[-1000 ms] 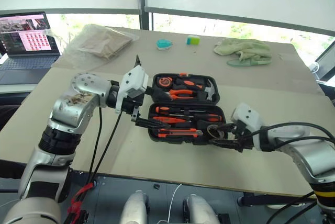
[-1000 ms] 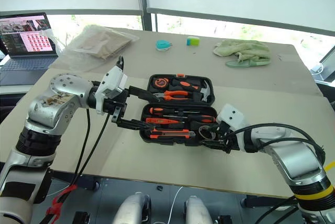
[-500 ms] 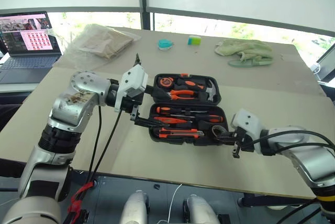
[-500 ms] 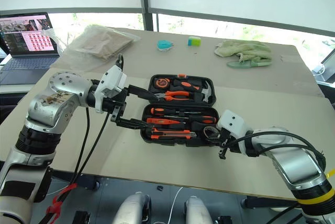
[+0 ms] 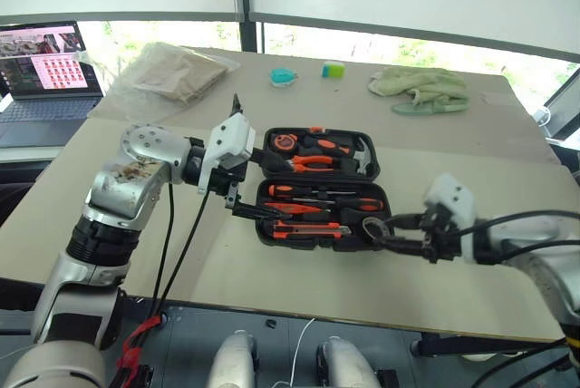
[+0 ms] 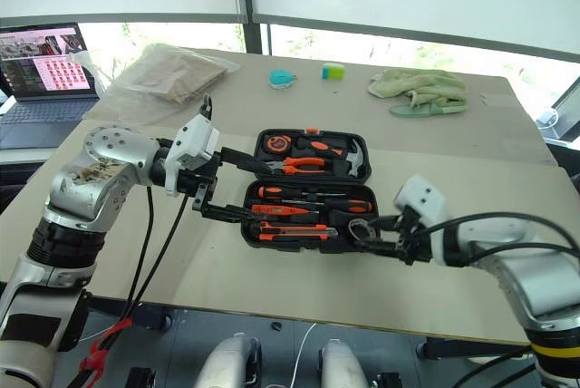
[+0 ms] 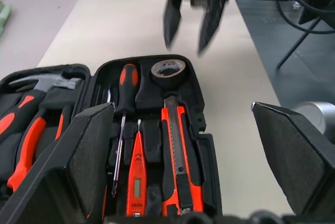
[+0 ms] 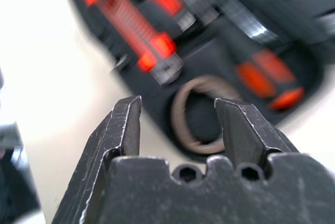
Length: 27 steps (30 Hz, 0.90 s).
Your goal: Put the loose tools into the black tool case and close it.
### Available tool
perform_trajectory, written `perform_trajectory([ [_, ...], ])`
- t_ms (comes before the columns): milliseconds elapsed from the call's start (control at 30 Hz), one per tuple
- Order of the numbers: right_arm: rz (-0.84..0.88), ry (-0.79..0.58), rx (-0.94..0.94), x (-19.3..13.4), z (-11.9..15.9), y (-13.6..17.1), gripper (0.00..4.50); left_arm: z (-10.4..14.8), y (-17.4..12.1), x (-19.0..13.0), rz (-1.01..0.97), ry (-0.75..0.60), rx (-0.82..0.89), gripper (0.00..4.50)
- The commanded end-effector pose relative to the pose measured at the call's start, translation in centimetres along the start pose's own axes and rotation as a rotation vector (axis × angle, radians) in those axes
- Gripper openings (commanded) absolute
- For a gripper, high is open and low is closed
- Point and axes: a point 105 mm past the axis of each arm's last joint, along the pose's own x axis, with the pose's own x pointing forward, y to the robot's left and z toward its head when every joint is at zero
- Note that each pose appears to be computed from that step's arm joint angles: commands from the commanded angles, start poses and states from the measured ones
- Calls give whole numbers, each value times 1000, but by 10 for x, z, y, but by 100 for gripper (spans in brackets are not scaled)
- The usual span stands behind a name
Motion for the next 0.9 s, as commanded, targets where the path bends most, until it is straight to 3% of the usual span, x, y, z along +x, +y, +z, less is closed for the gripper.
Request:
perform_trajectory([
  [33,10,-4,-2,6,2,7,265,16,-1,-1,6,-26,51,450],
  [100,21,-21,-9,15,3,11,265,18,0,1,1,-30,59,450],
  [200,8,-69,-11,35,6,13,196,20,0,1,-4,-29,67,450],
  [400,22,-8,-16,50,-13,18,7,20,1,0,-10,-21,71,450],
  [700,-26,50,22,57,-37,5,7,20,1,0,-15,-14,73,450],
  [900,-22,-166,88,30,8,1,7,10,7,-9,47,8,29,450],
])
